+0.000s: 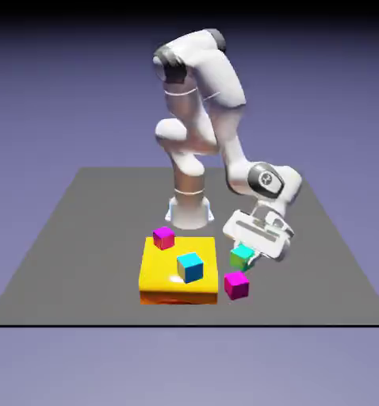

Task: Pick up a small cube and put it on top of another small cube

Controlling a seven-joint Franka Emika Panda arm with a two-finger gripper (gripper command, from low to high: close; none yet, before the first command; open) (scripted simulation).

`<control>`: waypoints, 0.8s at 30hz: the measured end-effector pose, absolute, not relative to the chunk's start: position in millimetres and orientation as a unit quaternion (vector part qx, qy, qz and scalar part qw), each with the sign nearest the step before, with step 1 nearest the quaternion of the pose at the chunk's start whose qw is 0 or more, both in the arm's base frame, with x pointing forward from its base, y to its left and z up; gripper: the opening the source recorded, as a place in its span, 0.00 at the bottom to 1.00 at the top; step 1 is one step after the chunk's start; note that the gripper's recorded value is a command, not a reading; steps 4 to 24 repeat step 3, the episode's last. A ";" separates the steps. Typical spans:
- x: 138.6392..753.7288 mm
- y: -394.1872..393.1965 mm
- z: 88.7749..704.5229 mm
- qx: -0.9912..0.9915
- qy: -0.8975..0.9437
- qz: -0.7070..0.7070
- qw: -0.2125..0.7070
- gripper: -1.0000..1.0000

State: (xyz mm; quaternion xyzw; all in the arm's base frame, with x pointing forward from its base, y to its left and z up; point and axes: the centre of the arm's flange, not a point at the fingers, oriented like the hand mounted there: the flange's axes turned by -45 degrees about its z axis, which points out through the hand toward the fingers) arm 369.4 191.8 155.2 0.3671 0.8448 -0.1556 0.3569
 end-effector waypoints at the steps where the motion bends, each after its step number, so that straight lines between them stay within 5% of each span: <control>1: 371.0 189.2 149.0 0.367 0.845 -0.156 0.357 1.00; 24: 371.1 189.3 149.0 0.366 0.845 -0.155 0.358 1.00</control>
